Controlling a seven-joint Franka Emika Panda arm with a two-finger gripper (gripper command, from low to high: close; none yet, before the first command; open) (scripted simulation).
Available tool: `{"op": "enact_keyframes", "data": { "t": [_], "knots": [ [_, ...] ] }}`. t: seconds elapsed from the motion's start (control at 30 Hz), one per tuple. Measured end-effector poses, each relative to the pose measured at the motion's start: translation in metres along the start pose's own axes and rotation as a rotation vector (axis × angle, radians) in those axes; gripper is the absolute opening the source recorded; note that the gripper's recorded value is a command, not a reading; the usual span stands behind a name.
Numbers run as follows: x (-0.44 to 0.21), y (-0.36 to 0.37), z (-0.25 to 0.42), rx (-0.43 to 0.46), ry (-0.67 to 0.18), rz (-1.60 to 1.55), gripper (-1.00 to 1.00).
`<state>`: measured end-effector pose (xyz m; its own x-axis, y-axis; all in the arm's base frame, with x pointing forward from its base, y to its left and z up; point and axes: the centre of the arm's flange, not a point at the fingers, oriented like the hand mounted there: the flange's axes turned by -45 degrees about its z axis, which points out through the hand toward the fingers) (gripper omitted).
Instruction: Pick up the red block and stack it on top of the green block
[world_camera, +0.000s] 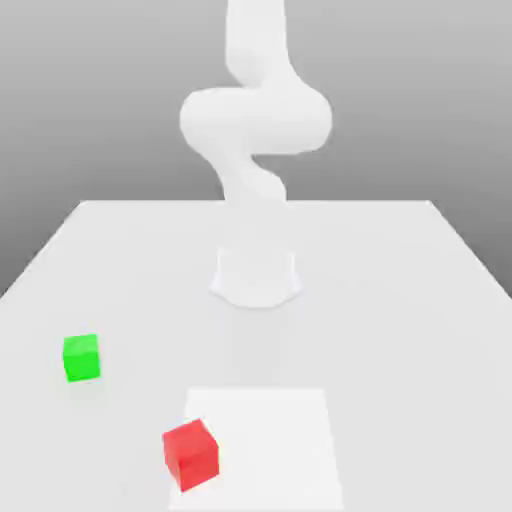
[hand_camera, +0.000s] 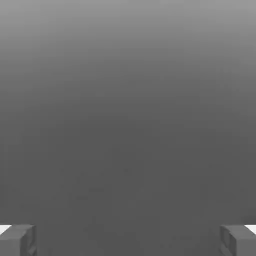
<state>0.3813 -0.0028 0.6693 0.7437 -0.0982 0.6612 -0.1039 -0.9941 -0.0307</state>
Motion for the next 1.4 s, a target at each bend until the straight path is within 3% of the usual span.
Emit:
{"op": "enact_keyframes", "data": {
  "t": [0.33,0.77,0.93,0.97,1.2,1.4],
  "knots": [
    [-0.059,0.034,0.205,-0.181,-0.286,0.346,0.0],
    [-0.235,0.082,0.381,-0.347,-0.631,0.828,0.0],
    [-0.28,0.084,0.427,-0.356,-0.655,0.865,0.0],
    [-0.288,0.085,0.434,-0.357,-0.656,0.864,-1.0],
    [-0.289,0.085,0.436,-0.356,-0.654,0.865,-1.0],
    [-0.255,0.1,0.386,-0.384,-0.646,0.918,-1.0]
  ]
}}
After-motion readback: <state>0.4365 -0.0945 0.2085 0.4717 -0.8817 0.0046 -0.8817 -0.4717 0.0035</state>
